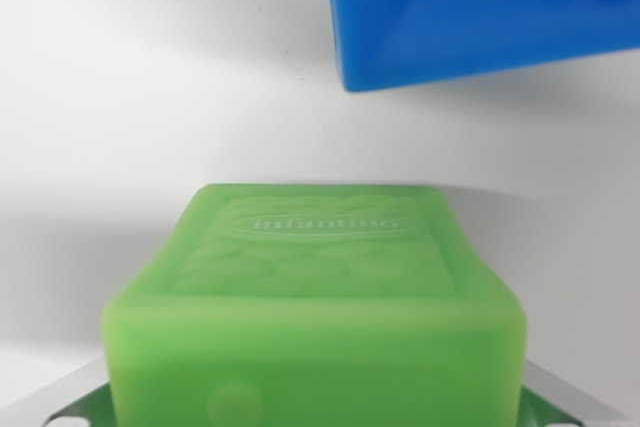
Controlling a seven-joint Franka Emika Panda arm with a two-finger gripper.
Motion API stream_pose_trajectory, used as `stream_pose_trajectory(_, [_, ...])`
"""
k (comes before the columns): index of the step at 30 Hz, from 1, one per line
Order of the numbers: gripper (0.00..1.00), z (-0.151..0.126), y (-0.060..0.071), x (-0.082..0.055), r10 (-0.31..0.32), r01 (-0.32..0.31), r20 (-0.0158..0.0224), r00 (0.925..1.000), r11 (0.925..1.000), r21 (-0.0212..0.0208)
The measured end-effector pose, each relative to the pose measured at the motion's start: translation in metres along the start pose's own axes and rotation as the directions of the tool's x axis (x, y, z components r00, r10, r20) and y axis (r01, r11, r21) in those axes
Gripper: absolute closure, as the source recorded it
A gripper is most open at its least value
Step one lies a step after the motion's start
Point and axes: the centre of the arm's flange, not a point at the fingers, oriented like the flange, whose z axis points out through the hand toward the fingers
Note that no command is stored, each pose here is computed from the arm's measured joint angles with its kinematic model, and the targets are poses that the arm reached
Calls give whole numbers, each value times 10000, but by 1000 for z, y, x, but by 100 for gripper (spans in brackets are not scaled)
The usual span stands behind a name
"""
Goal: Stack cube
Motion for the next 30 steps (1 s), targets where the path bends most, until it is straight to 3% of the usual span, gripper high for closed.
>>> stream_pose_trajectory(12, [100, -8, 0, 1, -4, 4, -33, 10000, 10000, 25])
stream_pose_trajectory(30, [100, -41, -1, 1, -13, 13, -59, 10000, 10000, 11])
